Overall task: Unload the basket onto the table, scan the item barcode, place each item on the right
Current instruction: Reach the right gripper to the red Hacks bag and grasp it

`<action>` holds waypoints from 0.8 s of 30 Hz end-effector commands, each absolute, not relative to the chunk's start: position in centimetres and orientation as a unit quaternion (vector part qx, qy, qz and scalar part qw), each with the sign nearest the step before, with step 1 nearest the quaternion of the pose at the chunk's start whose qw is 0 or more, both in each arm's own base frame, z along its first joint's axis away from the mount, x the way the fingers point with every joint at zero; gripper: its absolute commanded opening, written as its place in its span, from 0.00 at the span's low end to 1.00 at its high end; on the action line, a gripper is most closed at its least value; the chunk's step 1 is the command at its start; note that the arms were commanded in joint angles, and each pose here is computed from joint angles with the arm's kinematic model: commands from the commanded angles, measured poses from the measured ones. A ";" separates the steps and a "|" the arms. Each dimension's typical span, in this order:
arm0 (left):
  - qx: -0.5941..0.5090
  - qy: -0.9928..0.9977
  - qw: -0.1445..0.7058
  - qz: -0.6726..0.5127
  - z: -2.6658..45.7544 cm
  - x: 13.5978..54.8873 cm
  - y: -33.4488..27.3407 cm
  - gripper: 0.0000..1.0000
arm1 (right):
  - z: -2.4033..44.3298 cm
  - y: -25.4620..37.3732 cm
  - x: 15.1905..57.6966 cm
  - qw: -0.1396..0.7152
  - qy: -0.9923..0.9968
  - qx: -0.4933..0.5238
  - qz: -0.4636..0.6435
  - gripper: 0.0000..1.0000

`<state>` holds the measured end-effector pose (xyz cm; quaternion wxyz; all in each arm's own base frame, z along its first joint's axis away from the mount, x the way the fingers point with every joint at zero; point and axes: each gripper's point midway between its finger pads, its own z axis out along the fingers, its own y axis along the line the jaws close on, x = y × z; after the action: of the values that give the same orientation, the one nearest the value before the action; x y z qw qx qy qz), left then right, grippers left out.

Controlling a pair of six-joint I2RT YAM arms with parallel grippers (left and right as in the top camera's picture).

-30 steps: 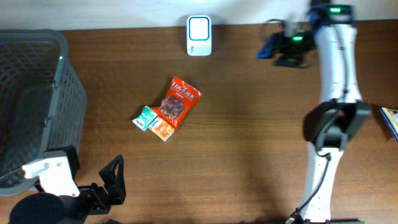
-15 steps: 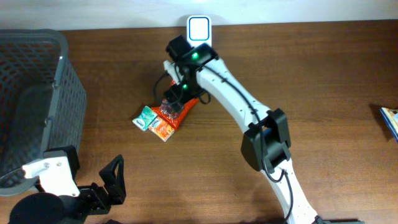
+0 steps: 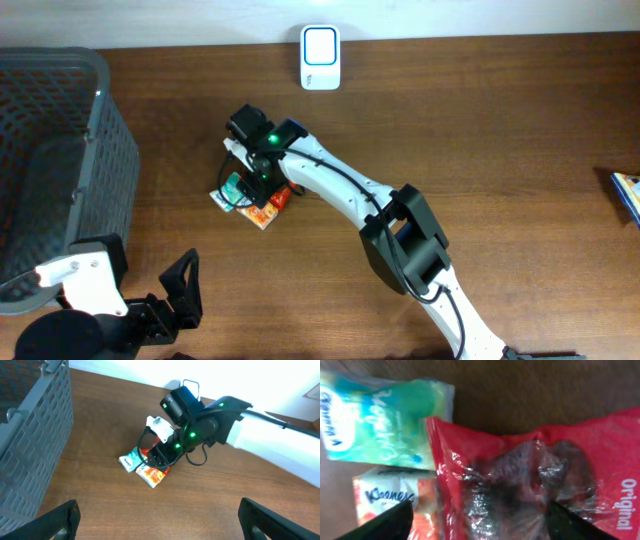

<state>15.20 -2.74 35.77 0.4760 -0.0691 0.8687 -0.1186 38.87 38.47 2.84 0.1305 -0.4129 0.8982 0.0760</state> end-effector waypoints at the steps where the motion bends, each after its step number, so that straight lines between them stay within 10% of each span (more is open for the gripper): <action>1: -0.073 0.869 0.474 -0.122 35.7 15.2 -2.8 0.99 | 1.7 36.6 39.1 0.136 0.901 -0.412 0.016 0.74; 11: -0.073 0.869 0.474 -0.122 35.7 15.2 -2.8 0.99 | 2.1 35.0 40.7 0.161 0.922 -0.351 -0.034 0.04; 24: -0.073 0.869 0.474 -0.122 35.7 15.2 -2.8 0.99 | 14.0 36.3 39.5 0.128 0.936 -0.296 0.143 0.04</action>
<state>15.19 -2.73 35.76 0.4759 -0.0693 0.8687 -0.1185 39.23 35.72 8.49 0.1232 -0.3248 0.9371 0.0337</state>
